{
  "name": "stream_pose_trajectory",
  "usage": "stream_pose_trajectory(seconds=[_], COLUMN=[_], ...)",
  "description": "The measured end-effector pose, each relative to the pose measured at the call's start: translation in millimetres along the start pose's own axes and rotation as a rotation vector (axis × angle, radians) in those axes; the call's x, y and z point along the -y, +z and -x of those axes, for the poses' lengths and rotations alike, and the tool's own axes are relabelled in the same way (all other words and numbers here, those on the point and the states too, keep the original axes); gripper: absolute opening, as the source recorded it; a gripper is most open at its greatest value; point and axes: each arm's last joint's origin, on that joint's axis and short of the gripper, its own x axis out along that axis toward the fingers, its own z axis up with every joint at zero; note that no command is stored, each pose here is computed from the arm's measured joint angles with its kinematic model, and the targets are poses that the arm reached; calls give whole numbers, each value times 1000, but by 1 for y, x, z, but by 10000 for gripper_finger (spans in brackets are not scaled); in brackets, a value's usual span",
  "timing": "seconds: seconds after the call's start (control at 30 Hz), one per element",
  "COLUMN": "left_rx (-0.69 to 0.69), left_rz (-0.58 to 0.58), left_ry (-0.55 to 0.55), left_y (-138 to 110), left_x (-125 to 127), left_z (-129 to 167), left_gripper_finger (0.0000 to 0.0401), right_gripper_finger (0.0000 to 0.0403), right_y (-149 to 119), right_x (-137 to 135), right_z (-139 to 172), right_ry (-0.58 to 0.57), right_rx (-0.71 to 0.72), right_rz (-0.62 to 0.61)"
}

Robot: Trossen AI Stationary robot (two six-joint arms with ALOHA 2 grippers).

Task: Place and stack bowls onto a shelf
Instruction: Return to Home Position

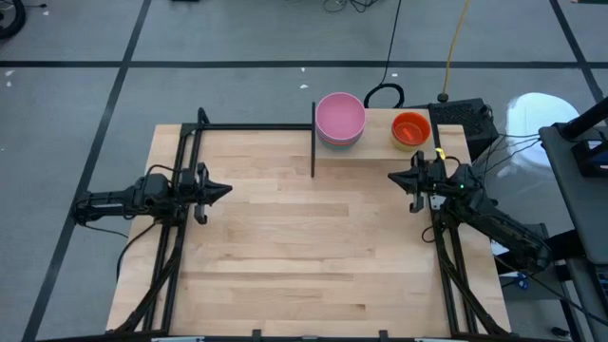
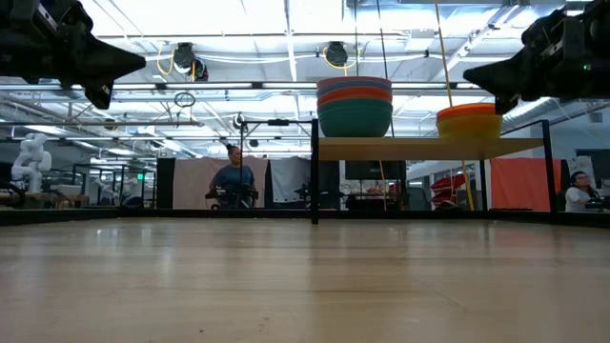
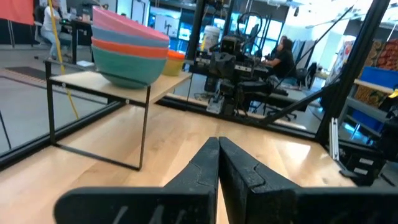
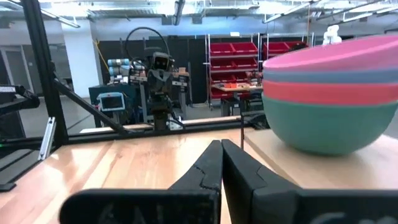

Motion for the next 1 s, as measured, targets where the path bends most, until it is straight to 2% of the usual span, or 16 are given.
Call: stream_pose_trajectory(seconds=[0.2, 0.47, 0.63, 0.8, 1.0], left_rx=[-38, -98, -150, -174, -253], left_rz=[-27, -62, -77, -73, -67], left_ry=[6, 15, 48, 61, 77], left_y=[-4, -9, -15, -17, -24], left_x=[-1, -2, -4, -4, -6], left_z=[0, 0, 1, 2, 3], left_gripper_finger=[4, 19, 10, 5, 23], right_gripper_finger=[0, 0, 0, 0, 0], right_y=[-1, -2, -3, -7, -12], right_x=[0, 1, 2, 3, 4], right_z=[-1, -1, -1, -1, -1], right_ry=[3, 2, -29, -60, -69], right_rx=[29, 22, 16, -17, -66], right_rz=[-13, -39, -24, -40, -63])
